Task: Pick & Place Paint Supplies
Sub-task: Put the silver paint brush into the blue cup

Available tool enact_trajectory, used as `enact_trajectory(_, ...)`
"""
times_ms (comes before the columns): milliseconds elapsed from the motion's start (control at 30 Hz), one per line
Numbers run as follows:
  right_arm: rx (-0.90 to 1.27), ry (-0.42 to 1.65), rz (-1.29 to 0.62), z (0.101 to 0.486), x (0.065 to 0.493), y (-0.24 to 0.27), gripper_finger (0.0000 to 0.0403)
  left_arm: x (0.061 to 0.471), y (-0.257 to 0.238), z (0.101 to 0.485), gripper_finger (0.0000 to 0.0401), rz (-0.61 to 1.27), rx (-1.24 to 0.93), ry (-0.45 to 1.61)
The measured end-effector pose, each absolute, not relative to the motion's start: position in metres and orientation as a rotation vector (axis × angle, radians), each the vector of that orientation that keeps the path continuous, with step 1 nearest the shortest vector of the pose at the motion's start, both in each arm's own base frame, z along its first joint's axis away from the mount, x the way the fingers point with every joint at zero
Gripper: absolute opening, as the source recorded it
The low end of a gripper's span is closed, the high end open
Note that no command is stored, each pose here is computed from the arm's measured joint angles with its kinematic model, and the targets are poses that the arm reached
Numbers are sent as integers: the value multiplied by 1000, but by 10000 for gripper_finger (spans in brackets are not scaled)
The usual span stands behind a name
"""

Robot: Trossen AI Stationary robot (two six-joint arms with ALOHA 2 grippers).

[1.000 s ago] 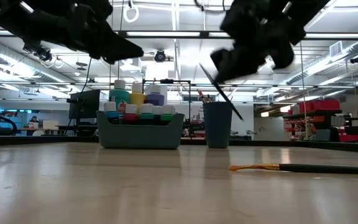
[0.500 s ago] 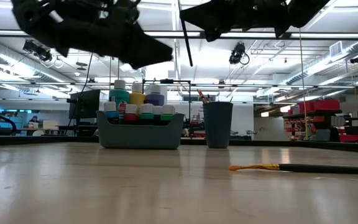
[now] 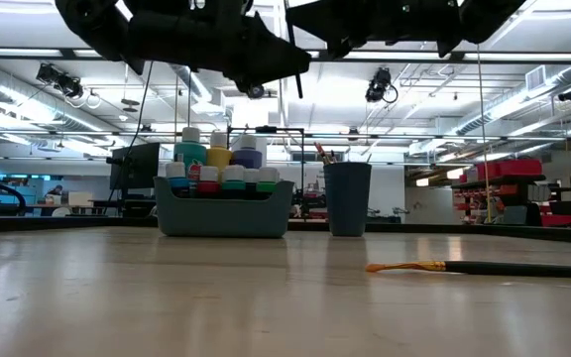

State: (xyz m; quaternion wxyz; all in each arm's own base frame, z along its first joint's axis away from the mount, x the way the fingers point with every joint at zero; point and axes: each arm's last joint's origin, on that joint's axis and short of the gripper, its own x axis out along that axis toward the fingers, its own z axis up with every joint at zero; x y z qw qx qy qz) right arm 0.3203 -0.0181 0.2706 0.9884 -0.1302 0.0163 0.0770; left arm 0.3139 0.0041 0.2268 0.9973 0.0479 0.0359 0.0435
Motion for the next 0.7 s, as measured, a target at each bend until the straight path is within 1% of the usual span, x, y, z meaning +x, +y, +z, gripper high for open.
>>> enact_trajectory(167, -266, 33, 132, 271, 320, -19, 9, 314, 4, 226, 44, 86, 90, 82)
enact_trajectory(200, -264, 35, 118, 271, 320, -19, 10, 314, 4, 225, 27, 86, 93, 85)
enact_trajectory(233, -264, 36, 114, 271, 320, -19, 11, 314, 4, 225, 21, 88, 92, 85)
enact_trajectory(333, -262, 43, 76, 271, 321, -20, 22, 314, 4, 225, 25, 91, 74, 85)
enact_trajectory(433, -244, 61, 43, 269, 321, -21, 45, 314, 4, 224, 31, 92, 60, 99)
enact_trajectory(533, -234, 88, 45, 267, 320, -21, 79, 313, 4, 223, 22, 90, 64, 113)
enact_trajectory(700, -154, 102, 45, 265, 320, -21, 140, 314, 4, 223, 21, 86, 67, 106)
